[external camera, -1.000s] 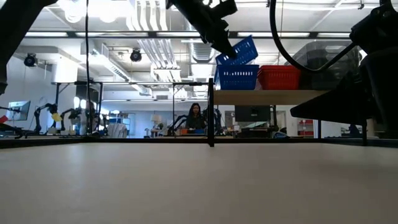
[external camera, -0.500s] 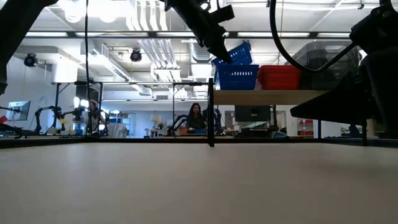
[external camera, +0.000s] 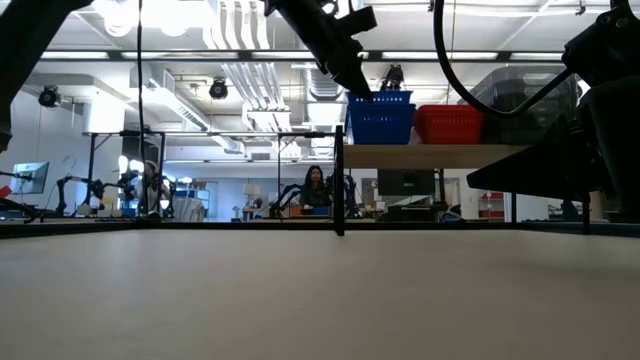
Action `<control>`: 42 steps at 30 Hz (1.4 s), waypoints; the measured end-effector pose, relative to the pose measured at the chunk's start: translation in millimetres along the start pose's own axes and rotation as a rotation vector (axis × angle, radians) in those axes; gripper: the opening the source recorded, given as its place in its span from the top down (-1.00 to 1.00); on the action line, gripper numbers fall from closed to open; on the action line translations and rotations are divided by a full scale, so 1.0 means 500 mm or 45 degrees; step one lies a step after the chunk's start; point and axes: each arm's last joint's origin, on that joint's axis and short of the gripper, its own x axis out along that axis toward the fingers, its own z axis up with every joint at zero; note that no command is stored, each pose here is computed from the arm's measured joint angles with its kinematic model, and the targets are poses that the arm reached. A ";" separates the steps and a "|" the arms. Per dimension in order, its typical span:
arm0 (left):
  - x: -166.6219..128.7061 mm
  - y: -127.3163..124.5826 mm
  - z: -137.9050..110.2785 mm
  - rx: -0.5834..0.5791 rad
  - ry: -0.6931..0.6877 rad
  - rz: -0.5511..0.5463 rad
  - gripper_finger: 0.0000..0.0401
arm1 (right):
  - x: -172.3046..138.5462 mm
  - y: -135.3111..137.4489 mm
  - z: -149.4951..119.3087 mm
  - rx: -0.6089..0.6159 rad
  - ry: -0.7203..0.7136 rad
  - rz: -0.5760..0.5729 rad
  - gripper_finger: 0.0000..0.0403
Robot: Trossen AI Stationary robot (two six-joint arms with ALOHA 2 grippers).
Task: Stack baskets on shelf by color
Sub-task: Stack the blue bin on the other blue bin on the shelf
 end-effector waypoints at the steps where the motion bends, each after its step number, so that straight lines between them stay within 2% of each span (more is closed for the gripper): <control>1: -0.002 0.000 0.001 0.002 -0.005 -0.002 0.51 | 0.000 0.000 0.000 0.000 0.000 0.000 0.96; 18: -0.013 -0.002 0.007 0.012 -0.030 -0.016 0.98 | 0.000 0.000 0.000 -0.001 0.000 0.000 0.96; 25: -0.038 -0.005 0.016 0.016 -0.057 -0.019 0.97 | 0.000 0.000 0.000 -0.001 0.000 0.000 0.96; 36: -0.021 -0.016 0.006 0.012 -0.054 -0.056 0.96 | 0.000 0.000 0.000 -0.001 0.001 0.000 0.96; 39: -0.021 -0.018 0.008 0.008 -0.095 -0.117 0.86 | 0.000 0.000 0.000 -0.001 0.001 0.000 0.96; 42: -0.021 -0.016 0.012 0.004 -0.123 -0.110 0.70 | 0.000 0.000 0.000 -0.002 0.001 0.001 0.96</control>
